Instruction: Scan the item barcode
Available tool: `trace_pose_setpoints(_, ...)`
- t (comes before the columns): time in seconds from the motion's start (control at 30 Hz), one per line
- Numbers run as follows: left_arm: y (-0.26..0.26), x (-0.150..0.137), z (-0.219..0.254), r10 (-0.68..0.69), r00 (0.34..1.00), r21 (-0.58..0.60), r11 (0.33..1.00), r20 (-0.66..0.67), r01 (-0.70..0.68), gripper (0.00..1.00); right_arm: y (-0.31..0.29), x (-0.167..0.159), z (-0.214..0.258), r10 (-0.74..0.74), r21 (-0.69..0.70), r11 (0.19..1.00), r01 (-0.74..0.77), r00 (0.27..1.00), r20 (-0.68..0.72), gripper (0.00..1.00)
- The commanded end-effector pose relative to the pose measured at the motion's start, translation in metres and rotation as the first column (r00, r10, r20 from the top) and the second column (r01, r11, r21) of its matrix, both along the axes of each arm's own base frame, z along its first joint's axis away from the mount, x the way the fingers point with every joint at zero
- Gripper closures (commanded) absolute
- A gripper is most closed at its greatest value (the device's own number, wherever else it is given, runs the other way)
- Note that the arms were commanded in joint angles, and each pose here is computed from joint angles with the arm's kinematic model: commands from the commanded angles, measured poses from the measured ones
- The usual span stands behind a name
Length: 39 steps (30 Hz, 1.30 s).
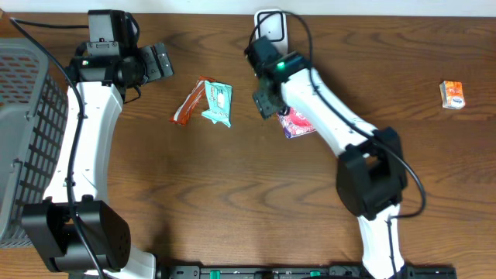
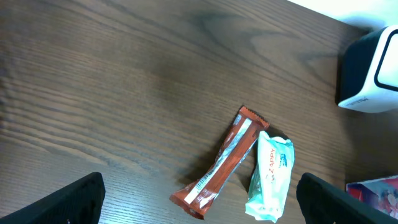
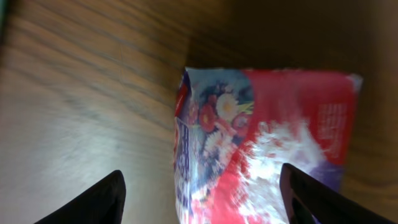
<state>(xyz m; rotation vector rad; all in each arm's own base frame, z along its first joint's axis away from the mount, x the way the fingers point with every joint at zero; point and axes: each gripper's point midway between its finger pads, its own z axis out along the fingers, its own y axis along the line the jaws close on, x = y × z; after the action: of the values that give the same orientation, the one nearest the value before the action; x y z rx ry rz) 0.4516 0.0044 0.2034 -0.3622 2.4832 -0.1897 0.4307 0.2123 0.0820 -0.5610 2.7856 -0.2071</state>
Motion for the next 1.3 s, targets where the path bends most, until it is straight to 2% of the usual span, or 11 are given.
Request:
trace_pose_setpoints(0.0, 0.002, 0.0, -0.005, 0.002, 1.0, 0.009, 1.0, -0.012, -0.002, 0.02, -0.014, -0.005, -0.047, -0.102, -0.14, 0.985, 0.1, 0.995, -0.006, 0.27)
trace_pose_setpoints(0.17, 0.002, 0.0, -0.005, 0.002, 1.0, 0.009, 1.0, -0.012, -0.002, 0.02, -0.019, -0.011, -0.081, -0.103, -0.205, 0.975, 0.09, 0.993, -0.054, 0.38)
trace_pose_setpoints(0.2, 0.002, 0.0, -0.005, 0.002, 1.0, 0.009, 1.0, -0.012, -0.002, 0.02, -0.02, -0.011, -0.085, -0.104, -0.215, 0.973, 0.089, 0.993, -0.058, 0.45)
trace_pose_setpoints(0.33, 0.002, 0.0, -0.005, 0.002, 1.0, 0.009, 1.0, -0.012, -0.002, 0.02, -0.02, -0.012, -0.087, -0.133, -0.211, 0.97, 0.118, 0.99, -0.056, 0.98)
trace_pose_setpoints(0.53, 0.002, 0.0, -0.005, 0.002, 1.0, 0.009, 1.0, -0.012, -0.002, 0.02, 0.007, -0.003, -0.044, -0.131, -0.005, 0.991, 0.131, 0.99, -0.053, 0.99)
trace_pose_setpoints(0.73, 0.002, 0.0, -0.005, 0.002, 1.0, 0.009, 1.0, -0.012, -0.002, 0.02, 0.021, 0.013, 0.029, -0.078, 0.37, 0.923, 0.103, 0.994, -0.082, 0.99)
trace_pose_setpoints(0.87, 0.002, 0.0, -0.005, 0.002, 1.0, 0.009, 1.0, -0.012, -0.002, 0.02, 0.03, 0.003, 0.058, 0.103, 0.653, 0.757, 0.036, 0.979, -0.173, 0.99)
trace_pose_setpoints(0.93, 0.002, 0.0, -0.005, 0.002, 1.0, 0.009, 1.0, -0.012, -0.002, 0.02, 0.033, -0.009, 0.078, 0.242, 0.818, 0.574, 0.02, 0.951, -0.193, 0.99)
trace_pose_setpoints(1.07, 0.002, 0.0, -0.005, 0.002, 1.0, 0.009, 1.0, -0.012, -0.002, 0.02, 0.011, -0.007, 0.1, 0.301, 0.939, 0.331, 0.088, 0.934, -0.194, 0.99)
trace_pose_setpoints(1.17, 0.002, 0.0, -0.005, 0.002, 1.0, 0.009, 1.0, -0.012, -0.002, 0.02, -0.012, -0.003, 0.094, 0.277, 0.957, 0.238, 0.167, 0.932, -0.232, 0.99)
trace_pose_setpoints(1.27, 0.002, 0.0, -0.005, 0.002, 1.0, 0.009, 1.0, -0.012, -0.002, 0.02, -0.035, -0.001, 0.068, 0.232, 0.944, 0.228, 0.238, 0.928, -0.29, 0.99)
